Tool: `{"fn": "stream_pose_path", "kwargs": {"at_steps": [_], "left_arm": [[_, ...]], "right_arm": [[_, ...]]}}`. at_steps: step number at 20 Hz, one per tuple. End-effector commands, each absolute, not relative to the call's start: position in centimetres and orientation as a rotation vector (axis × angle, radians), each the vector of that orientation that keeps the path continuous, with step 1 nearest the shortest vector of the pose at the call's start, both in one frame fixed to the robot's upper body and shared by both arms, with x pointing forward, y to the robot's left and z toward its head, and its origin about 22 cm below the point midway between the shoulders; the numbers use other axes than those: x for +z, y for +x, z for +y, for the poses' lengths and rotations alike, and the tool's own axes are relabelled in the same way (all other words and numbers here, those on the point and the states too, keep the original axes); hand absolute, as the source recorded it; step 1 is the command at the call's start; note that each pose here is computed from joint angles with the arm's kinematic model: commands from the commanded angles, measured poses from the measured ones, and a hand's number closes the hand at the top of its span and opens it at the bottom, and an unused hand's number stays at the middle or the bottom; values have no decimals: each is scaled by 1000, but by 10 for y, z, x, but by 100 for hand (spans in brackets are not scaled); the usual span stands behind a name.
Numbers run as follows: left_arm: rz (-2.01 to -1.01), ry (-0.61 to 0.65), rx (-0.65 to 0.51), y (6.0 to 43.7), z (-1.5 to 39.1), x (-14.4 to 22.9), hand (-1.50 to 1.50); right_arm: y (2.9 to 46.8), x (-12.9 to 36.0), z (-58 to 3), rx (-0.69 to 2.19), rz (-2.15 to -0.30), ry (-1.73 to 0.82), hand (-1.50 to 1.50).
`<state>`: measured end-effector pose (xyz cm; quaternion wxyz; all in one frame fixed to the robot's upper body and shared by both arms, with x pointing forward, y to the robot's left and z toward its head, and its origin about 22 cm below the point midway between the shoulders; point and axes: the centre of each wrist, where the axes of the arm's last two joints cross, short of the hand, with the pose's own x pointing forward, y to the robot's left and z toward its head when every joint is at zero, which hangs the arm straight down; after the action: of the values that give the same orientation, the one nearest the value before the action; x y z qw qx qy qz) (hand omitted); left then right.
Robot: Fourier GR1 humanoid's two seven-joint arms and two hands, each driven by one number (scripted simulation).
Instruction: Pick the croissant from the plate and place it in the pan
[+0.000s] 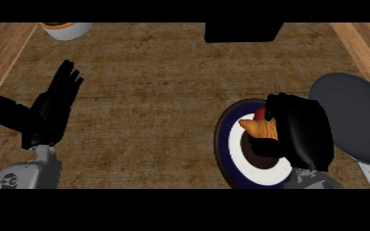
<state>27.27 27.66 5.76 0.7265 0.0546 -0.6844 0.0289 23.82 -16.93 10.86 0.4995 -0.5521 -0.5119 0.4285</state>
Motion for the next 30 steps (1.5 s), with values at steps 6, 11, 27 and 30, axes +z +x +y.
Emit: {"fn": "stream_pose_path", "kwargs": {"at_steps": [6,11,27,30], "left_arm": [[-1522,115,48,288,275,48,0],[-1514,102,35,285,262,53,0],[-1521,102,54,290,282,60,0],[-1514,93,44,292,288,64,0]], "right_arm": [[202,186,-178,811,-1246,-1466,150],[224,190,-217,679,-1245,-1502,150],[238,128,-422,465,-1249,-1502,150],[265,116,-427,482,-1278,-1433,150]]}}
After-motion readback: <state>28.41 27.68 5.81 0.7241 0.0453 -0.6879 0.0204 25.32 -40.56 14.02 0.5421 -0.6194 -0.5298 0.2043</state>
